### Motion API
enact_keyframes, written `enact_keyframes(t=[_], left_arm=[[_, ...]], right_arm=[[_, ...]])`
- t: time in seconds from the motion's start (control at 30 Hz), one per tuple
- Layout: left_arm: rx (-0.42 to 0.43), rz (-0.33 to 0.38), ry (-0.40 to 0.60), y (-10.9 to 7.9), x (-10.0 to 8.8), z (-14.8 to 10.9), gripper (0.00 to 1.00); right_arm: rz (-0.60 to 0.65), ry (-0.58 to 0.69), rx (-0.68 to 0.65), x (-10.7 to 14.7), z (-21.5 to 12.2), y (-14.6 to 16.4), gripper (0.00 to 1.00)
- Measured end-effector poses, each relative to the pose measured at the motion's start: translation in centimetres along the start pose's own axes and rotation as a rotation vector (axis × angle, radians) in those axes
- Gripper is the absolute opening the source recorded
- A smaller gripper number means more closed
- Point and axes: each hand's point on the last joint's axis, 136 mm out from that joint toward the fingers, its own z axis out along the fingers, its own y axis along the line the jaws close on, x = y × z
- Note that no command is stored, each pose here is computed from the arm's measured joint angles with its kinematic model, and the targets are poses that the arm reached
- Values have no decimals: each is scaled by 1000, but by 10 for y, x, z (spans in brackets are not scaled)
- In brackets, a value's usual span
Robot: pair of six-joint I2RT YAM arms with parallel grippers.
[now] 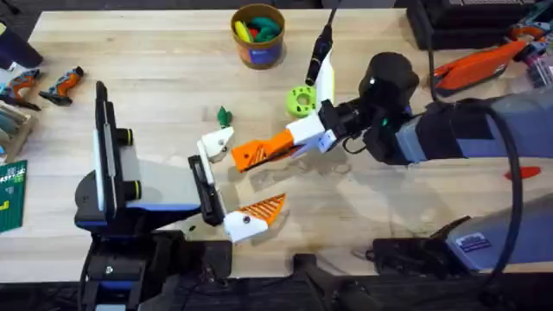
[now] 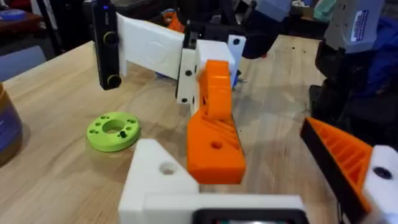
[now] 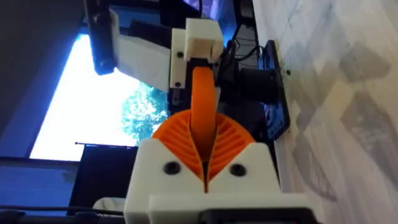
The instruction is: Pick up the gripper from the table and insert it into the empty holder that is missing its gripper. Then pick up a screw, insert it into the mounting hole, and use the screwdriver to tighten it. Finally, clean up the table by picking up the vegetable and placing it into the bucket.
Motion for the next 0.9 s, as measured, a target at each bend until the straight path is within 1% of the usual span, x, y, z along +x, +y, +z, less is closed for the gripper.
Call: enact_keyframes(t=[0.1,0.33,0.43,0.57,0.9], left_arm=[[0,0,0,0,0,0,986],[0,0,0,0,0,0,986],[0,0,0,0,0,0,986],[0,0,0,0,0,0,986],[0,0,0,0,0,0,986]], right_arm=[[4,-20,1,-4,0,2,9],[59,-40,3,-7,0,2,9],[59,-45,3,-8,0,2,9],[26,-53,0,-10,0,5,9],[43,-64,2,-11,0,4,9]])
